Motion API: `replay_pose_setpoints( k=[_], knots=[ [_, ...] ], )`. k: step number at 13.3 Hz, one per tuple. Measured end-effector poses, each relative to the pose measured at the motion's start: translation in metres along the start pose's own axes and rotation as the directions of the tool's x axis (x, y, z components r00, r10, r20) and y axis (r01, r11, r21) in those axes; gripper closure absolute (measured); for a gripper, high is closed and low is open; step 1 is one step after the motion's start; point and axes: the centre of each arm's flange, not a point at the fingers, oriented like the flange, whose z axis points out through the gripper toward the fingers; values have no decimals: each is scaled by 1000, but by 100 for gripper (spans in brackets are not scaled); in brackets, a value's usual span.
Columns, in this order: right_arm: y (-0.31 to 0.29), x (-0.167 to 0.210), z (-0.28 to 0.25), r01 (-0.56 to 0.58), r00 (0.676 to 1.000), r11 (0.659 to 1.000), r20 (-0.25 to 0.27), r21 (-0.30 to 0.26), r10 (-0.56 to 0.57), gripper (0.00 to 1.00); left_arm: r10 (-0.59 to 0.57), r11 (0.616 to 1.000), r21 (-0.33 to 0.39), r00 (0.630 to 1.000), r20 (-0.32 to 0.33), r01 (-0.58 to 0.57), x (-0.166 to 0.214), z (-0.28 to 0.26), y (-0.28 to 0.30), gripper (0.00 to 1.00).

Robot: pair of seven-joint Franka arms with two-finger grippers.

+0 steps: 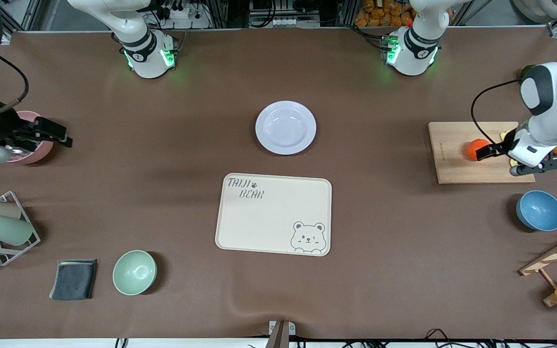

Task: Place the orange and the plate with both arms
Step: 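Reach the left gripper down to the orange on the cutting board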

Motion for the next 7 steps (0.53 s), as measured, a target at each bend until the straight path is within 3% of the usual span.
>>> replay_pose_setpoints(
  k=[4, 7],
  knots=[
    [-7, 10, 31, -16, 999, 995, 47, 101, 12, 0, -19, 1000, -11, 999, 40, 19, -5, 37, -10, 0],
    [-11, 9, 58, -39, 995, 984, 99, 176, 22, 0, 14, 1000, 27, 998, 60, -16, -5, 51, -17, 0]
  ],
)
